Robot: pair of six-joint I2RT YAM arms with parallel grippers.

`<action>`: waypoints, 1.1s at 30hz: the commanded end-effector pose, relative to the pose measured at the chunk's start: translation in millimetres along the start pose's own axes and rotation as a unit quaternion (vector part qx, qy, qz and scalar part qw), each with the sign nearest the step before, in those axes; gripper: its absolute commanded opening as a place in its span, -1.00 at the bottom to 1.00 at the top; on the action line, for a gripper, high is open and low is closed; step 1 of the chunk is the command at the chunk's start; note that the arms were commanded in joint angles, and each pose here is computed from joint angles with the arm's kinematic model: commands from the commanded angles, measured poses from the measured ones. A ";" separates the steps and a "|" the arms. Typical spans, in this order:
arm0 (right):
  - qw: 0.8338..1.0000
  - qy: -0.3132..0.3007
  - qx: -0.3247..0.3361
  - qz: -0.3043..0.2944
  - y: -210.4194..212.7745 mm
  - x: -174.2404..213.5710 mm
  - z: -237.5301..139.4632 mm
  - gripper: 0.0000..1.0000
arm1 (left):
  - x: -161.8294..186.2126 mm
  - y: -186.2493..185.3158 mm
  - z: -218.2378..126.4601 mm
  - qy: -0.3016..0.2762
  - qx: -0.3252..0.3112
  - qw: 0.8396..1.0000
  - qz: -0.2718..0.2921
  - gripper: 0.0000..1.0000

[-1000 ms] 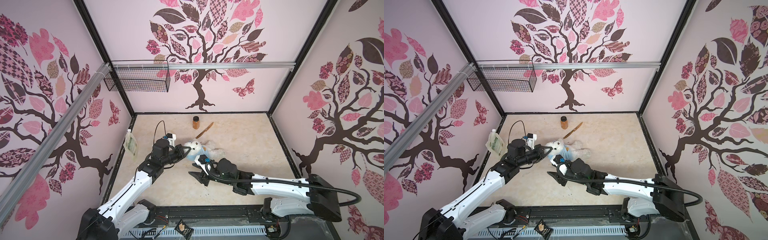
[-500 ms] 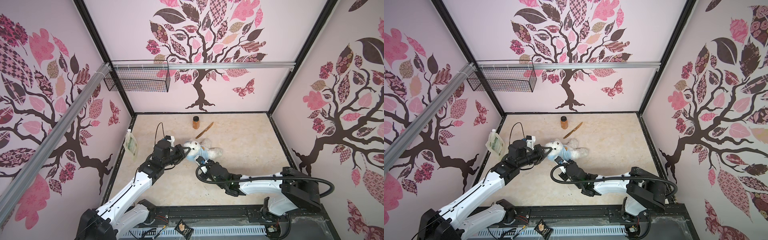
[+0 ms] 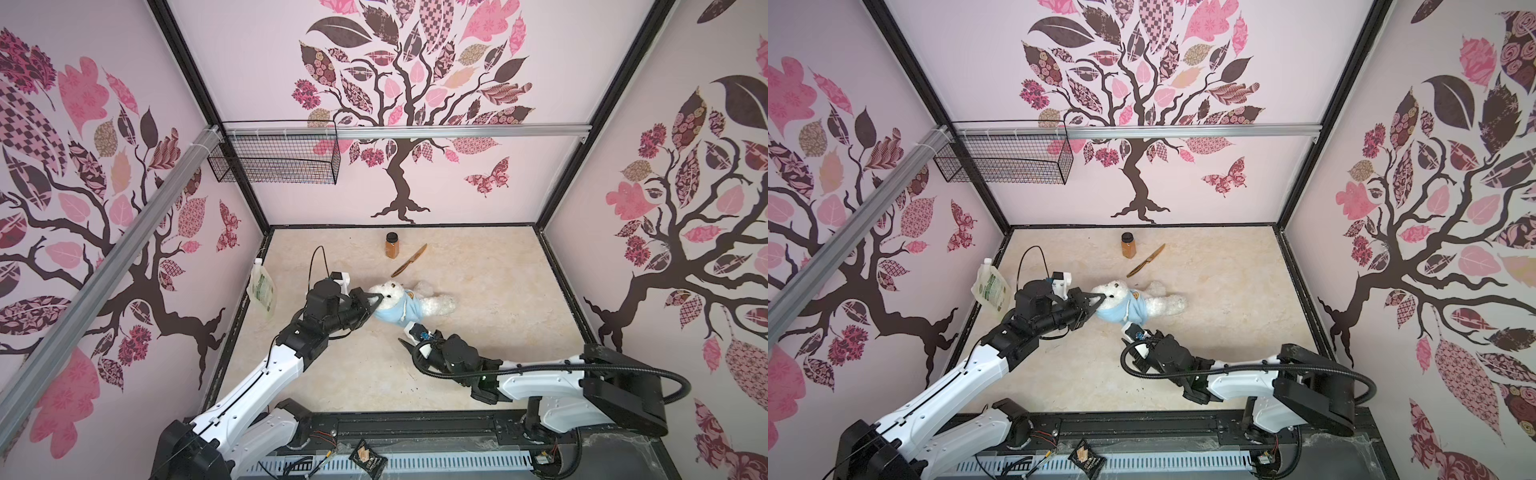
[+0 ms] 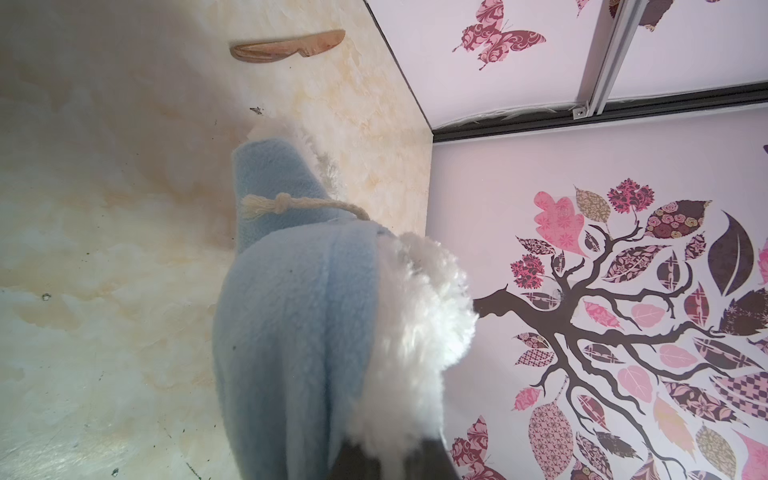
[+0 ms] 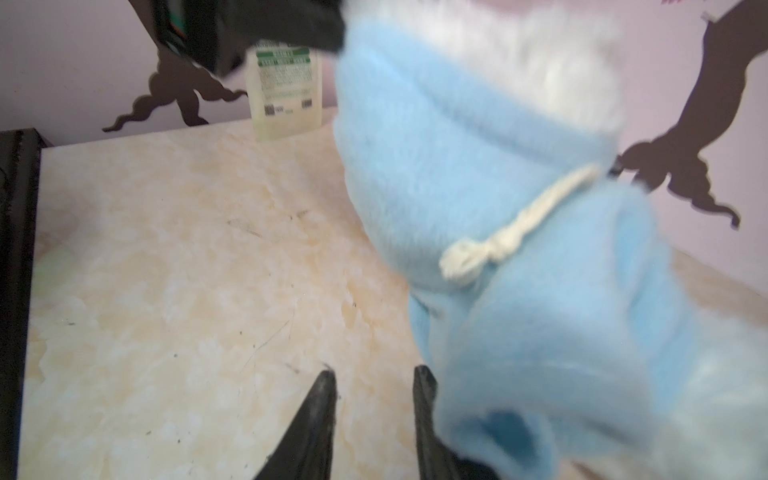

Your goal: Dress the teddy bear

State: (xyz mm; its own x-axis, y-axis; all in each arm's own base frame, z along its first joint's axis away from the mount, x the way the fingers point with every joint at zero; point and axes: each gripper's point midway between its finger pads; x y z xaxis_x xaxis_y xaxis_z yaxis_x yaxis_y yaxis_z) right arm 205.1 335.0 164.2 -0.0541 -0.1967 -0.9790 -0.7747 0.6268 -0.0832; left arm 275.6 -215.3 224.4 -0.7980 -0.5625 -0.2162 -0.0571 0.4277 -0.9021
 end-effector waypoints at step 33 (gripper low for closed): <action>0.984 0.098 0.133 0.065 -35.2 79.0 18.7 -1.00 | -29.5 -55.9 -18.0 -0.043 0.079 0.996 -0.004 -1.00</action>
State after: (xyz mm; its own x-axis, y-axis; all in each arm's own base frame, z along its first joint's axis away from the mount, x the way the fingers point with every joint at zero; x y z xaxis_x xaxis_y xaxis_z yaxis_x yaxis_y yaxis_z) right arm 235.3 351.5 167.5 -0.1384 -0.0285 -0.9900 -0.6583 0.7494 0.0705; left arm 274.1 -211.1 206.5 -0.8018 -0.5736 -0.1679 -0.1361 0.4487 -0.8833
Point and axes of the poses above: each gripper's point midway between its finger pads, its own z axis out along the fingers, its own y axis along the line the jaws close on, x = y × z, and after that the axes turned 1 degree about z, right-handed
